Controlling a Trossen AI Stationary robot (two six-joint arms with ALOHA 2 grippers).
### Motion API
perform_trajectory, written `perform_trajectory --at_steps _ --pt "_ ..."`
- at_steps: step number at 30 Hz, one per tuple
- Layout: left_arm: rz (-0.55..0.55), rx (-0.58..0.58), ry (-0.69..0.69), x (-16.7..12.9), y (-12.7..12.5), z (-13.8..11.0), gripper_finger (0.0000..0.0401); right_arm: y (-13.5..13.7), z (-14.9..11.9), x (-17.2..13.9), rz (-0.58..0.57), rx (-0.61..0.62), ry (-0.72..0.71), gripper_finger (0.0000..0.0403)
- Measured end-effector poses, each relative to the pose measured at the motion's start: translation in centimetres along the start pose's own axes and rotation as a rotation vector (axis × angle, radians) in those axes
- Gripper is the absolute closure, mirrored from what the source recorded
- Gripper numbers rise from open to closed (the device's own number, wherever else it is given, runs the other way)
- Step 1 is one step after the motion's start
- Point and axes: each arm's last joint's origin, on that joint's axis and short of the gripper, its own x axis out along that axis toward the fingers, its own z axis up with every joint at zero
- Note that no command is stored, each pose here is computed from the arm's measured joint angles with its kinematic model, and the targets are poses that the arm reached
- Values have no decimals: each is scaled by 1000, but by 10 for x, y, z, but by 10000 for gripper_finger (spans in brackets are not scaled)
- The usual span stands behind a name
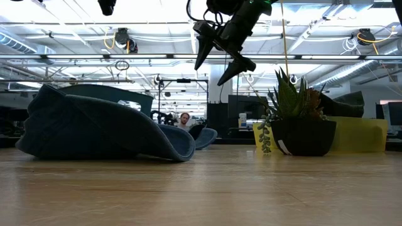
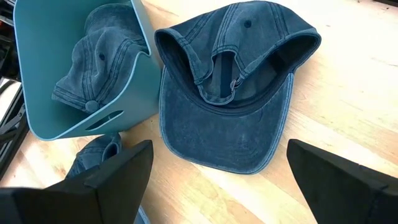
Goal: Pick & Place hat
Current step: Put the top blue cap into the blue bin
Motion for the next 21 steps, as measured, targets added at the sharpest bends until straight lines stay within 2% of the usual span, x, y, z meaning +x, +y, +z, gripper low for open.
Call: perform_trajectory --at_steps 21 --pt "-23 -12 20 0 -1 -1 15 0 0 0 0 -7 0 44"
